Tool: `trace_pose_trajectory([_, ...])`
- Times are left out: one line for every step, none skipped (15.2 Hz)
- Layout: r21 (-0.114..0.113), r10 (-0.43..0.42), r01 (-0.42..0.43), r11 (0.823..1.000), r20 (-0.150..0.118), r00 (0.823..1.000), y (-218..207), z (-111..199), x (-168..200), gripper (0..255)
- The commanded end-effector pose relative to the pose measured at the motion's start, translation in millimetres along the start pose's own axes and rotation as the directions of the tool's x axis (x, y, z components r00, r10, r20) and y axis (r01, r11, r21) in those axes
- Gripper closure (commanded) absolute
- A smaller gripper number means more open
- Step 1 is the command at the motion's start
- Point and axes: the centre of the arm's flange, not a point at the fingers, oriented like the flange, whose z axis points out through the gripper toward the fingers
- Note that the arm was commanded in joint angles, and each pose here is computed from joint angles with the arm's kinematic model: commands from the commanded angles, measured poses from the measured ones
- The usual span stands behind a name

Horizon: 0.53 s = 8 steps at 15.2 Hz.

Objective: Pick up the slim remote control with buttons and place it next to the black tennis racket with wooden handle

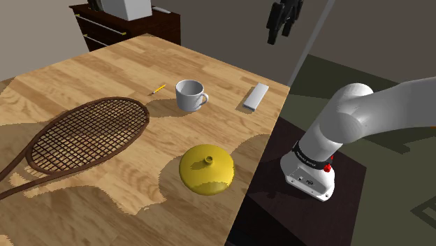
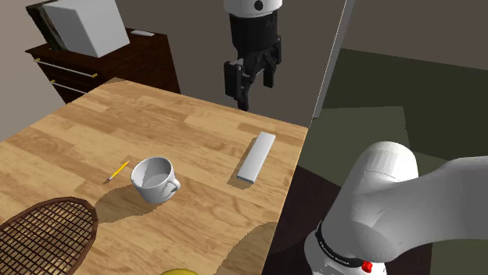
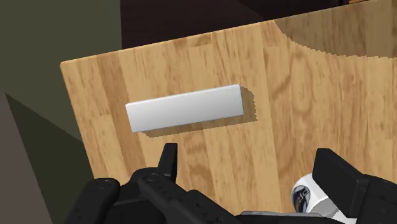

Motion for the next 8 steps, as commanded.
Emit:
trace_pose_trajectory([0.000, 0.000, 0.000, 1.000, 0.000, 1.000, 0.0, 0.0, 0.0, 0])
trace_pose_trajectory([0.004, 0.063, -0.063, 0.998, 0.000, 0.998, 2.6, 12.4, 3.9, 0])
trace_pose_trajectory([0.007, 0.125, -0.125, 0.992, 0.001, 0.992, 5.4, 24.9, 7.7, 0])
trace_pose_trajectory([0.010, 0.187, -0.187, 0.982, 0.002, 0.982, 8.4, 37.3, 11.3, 0])
trace_pose_trajectory([0.014, 0.249, -0.249, 0.968, 0.003, 0.969, 11.6, 49.8, 14.7, 0])
trace_pose_trajectory([0.017, 0.309, -0.309, 0.951, 0.004, 0.951, 14.9, 62.3, 17.9, 0])
trace_pose_trajectory([0.020, 0.368, -0.368, 0.930, 0.005, 0.930, 18.4, 74.8, 20.8, 0])
trace_pose_trajectory([0.024, 0.426, -0.426, 0.905, 0.007, 0.905, 22.0, 87.3, 23.6, 0])
